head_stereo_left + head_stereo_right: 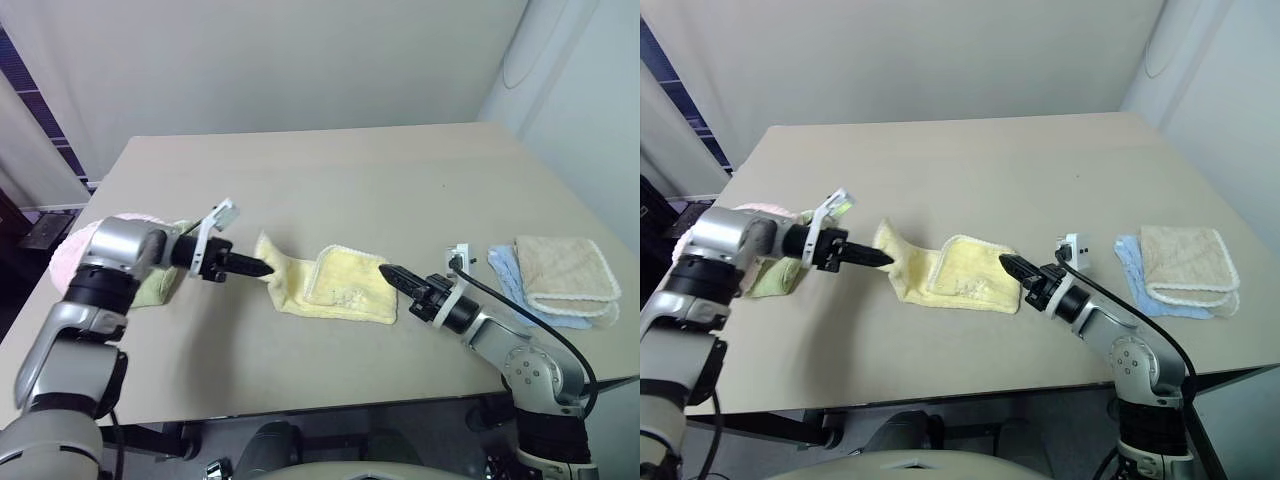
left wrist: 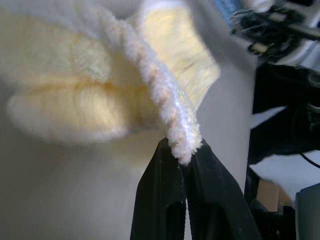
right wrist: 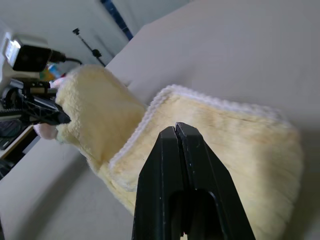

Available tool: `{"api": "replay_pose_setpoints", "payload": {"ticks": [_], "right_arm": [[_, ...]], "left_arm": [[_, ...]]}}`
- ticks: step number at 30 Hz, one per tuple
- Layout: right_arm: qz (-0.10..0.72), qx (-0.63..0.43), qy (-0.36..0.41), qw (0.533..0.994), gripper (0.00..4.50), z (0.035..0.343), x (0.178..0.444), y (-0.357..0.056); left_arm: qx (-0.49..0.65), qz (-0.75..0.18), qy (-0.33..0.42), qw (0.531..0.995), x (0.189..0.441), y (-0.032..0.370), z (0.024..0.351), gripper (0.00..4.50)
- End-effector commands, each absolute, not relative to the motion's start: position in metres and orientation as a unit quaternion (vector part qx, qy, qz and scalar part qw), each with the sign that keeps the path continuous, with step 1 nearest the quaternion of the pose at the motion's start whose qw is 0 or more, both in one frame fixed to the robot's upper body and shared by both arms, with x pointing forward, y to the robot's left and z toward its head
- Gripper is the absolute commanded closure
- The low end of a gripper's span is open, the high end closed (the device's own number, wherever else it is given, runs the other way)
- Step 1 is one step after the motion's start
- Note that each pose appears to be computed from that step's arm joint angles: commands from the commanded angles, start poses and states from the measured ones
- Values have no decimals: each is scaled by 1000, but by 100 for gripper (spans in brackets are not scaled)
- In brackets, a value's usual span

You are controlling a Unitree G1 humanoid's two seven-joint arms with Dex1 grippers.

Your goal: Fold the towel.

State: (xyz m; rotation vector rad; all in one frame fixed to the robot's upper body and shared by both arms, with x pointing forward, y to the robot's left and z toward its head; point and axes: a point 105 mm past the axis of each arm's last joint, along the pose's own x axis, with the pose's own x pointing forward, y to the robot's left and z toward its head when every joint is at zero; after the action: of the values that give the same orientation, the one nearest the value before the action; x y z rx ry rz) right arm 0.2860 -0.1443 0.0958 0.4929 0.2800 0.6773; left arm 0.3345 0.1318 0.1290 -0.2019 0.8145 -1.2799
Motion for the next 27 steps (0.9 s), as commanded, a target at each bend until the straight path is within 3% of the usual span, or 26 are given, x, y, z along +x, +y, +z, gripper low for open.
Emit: {"api": "replay_pose_setpoints", "payload": {"ticks": [1,7,13,21,27], "right_arm": [[332,222,96,912,450,116,274,-153],[291,209,99,928,450,115,256,-172],[284,173,93,938,450,121,241,-174],[266,152,101,947,450,121,238,-180],[254,154,106,949,450,118,241,-182]], "left_arm": [[-62,-621,346,701,343,105,142,448],[-29,-696,338,633,338,50,141,448],[-1,-737,341,584,327,19,126,448],[13,-744,351,569,321,-12,104,448],[-4,-737,343,582,325,-21,104,268]]}}
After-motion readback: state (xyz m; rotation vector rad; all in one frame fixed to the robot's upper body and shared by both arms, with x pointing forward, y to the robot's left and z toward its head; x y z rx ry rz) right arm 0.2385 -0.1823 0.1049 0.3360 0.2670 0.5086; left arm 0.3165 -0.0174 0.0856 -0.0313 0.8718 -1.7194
